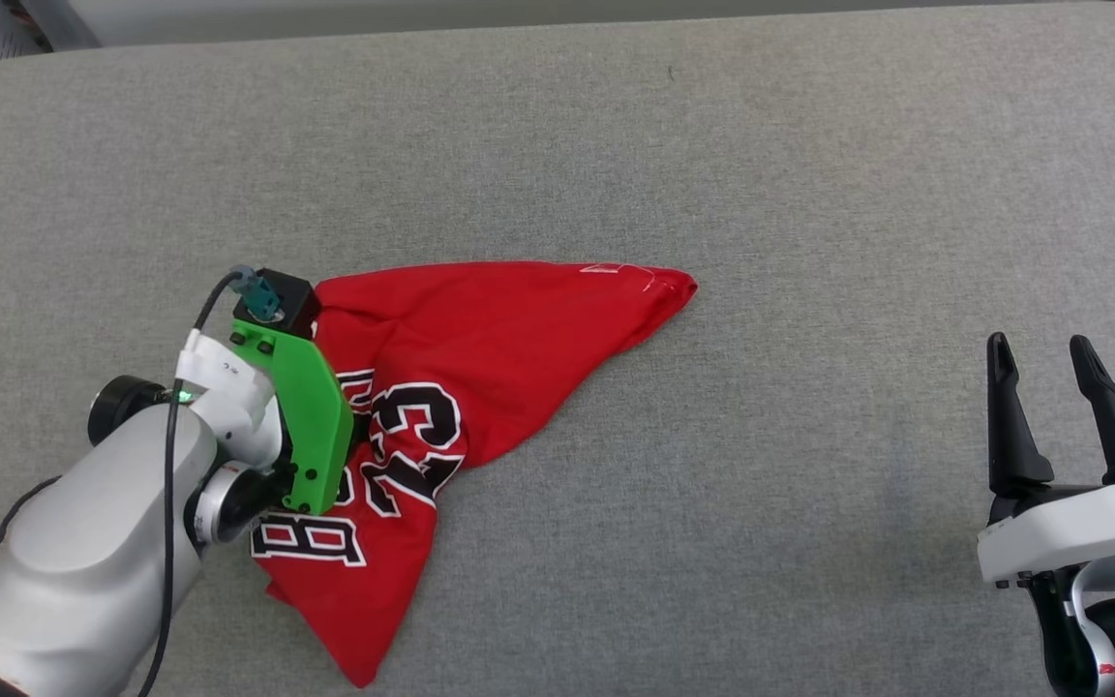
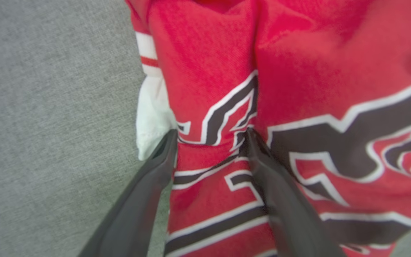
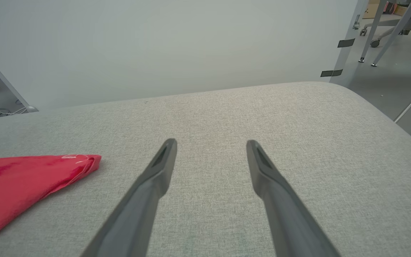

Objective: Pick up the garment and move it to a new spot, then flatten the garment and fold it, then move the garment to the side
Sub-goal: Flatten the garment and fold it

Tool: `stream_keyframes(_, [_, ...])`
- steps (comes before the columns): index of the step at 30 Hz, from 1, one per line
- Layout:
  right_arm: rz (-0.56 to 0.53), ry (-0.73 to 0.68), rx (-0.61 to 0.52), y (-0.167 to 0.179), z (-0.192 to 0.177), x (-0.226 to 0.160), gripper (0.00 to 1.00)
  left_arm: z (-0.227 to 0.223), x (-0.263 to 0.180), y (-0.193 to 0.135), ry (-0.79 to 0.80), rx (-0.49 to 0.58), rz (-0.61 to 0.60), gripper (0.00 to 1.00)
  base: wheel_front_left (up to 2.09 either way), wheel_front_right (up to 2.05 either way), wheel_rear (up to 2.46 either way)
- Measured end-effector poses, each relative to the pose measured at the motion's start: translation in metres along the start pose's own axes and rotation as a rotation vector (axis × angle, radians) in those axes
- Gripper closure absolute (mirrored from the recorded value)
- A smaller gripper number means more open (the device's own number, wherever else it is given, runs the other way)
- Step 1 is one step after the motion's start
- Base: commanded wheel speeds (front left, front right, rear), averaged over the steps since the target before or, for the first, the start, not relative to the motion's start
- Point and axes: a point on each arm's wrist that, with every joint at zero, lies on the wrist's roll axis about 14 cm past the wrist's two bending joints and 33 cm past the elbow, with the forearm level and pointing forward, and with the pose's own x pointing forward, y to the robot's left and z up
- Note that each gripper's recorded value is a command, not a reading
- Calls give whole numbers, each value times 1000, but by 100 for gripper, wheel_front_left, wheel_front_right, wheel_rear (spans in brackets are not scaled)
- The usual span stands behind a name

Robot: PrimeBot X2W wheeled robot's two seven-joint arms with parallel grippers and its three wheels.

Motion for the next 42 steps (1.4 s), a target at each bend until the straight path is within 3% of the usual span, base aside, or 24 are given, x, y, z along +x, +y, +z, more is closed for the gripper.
stream_keyframes(1, [0, -1, 0, 0, 0, 0, 0, 1, 0, 0, -3, 5, 4, 100, 0, 0, 0])
stream_keyframes(11, [6, -32, 5, 2, 12, -4, 0, 39, -20, 2, -235, 114, 120, 100, 0, 0, 0])
stream_keyframes(16, [17, -46, 8, 6, 19, -8, 0, 90, -57, -10, -450, 204, 190, 100, 0, 0, 0])
stream_keyframes(19, [22, -48, 9, 7, 22, -12, 0, 104, -72, -38, -531, 249, 155, 100, 0, 0, 0])
stream_keyframes(25, [26, -62, 9, 9, 29, -17, 0, 104, -79, -127, -619, 353, -8, 100, 0, 0, 0])
stream_keyframes(33, [16, -46, 7, 5, 27, -22, 0, 39, -41, -231, -472, 426, -274, 100, 0, 0, 0])
stream_keyframes(39, [2, -35, 5, 1, 24, -23, 0, -1, -21, -267, -364, 473, -399, 100, 0, 0, 0])
stream_keyframes(40, [1, -35, 5, 0, 24, -23, 0, -3, -21, -271, -369, 479, -415, 0, 0, 0, 0])
stream_keyframes(42, [0, -36, 5, 0, 24, -23, 0, -1, -23, -278, -401, 475, -442, 0, 0, 0, 0])
